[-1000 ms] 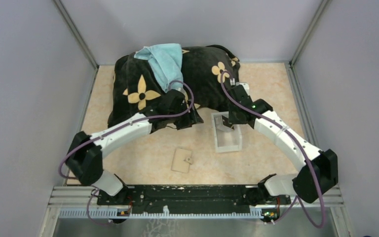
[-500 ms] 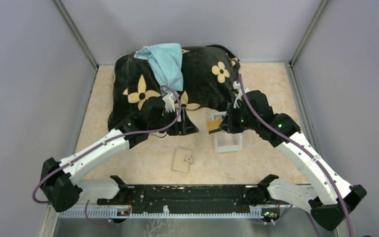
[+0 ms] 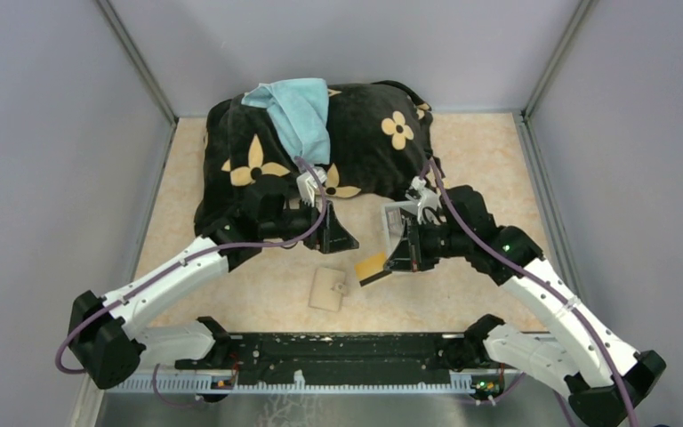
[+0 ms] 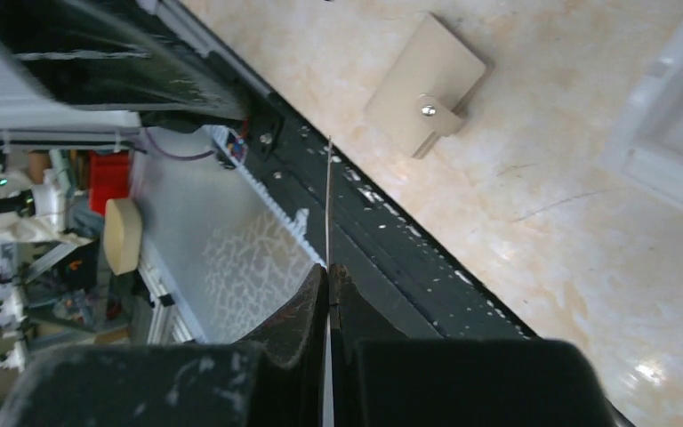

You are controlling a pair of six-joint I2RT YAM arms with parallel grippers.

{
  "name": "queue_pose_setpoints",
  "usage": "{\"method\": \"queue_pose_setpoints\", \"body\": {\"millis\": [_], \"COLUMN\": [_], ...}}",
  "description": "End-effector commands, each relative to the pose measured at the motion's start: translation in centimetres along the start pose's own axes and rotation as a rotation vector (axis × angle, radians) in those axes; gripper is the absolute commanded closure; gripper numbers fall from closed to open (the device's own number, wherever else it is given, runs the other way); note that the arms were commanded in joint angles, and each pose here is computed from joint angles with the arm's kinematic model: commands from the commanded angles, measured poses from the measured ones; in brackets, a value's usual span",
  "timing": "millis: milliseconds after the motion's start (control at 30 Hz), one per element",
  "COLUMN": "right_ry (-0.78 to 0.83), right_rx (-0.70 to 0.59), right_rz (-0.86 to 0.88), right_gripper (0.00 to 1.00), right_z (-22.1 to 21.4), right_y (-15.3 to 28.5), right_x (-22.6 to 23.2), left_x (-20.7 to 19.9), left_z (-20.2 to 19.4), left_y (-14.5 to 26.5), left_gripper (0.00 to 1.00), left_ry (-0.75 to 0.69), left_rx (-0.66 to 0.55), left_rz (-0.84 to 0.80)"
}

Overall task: Put the credit cards into the card holder
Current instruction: Pick up the credit card from the storage box.

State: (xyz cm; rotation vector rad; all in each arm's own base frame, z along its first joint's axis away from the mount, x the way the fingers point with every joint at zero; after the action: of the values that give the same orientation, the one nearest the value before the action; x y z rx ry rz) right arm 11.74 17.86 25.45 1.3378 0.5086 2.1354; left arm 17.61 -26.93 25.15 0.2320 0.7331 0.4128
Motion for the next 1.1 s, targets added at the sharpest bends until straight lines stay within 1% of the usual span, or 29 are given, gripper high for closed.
{"method": "queue_pose_setpoints", "body": {"millis": [0,300,600,767,867,1067], "right_ry": [0.034,0.017,-0.01,-0.02,-0.03,-0.097], "right_rx": [0.016,0.109,0.163,0.186,0.183,0.17], "right_rz": [0.196,0.276,0.344,0.346,0.352,0.42], "right_gripper": [1.0,1.0,1.0,1.0,1.0,1.0], "right_z": [-0.6,-1.5,-1.0,-0.7,-0.6,-0.2], "right_y": [1.0,0.5,-0.5,-1.4,-2.1,-3.7], "right_x": [2.8,3.2,3.8,3.6,3.3,3.2], "left_x": [-0.7,-1.9,-3.0,-3.4,-3.7,-3.6], "left_z": [-0.6,-1.4,-2.9,-3.9,-4.1,-5.3], "left_y": [-0.4,-0.3,1.3,2.4,2.8,2.8], "left_gripper": [0.2,0.25,0.28,0.3,0.33,0.41], "left_ry": [-0.046,0.001,0.036,0.038,0.024,0.007], "left_rx": [0.048,0.082,0.115,0.122,0.126,0.197], "left_rz": [-0.112,-0.234,-0.321,-0.344,-0.378,-0.424]}}
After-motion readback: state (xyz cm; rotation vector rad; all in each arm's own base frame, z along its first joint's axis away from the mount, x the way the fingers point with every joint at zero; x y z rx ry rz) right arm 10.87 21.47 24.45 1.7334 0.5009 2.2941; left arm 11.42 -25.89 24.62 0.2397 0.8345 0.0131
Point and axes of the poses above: each gripper's point midway between its finger pads, its own y axis back along the fingers, its own x axis along the line the jaws close on, z = x × y, the point moved 5 cm from there along y, back along the fingers, and after that the axes turned 5 degrees about -y, right-handed, at the moved point
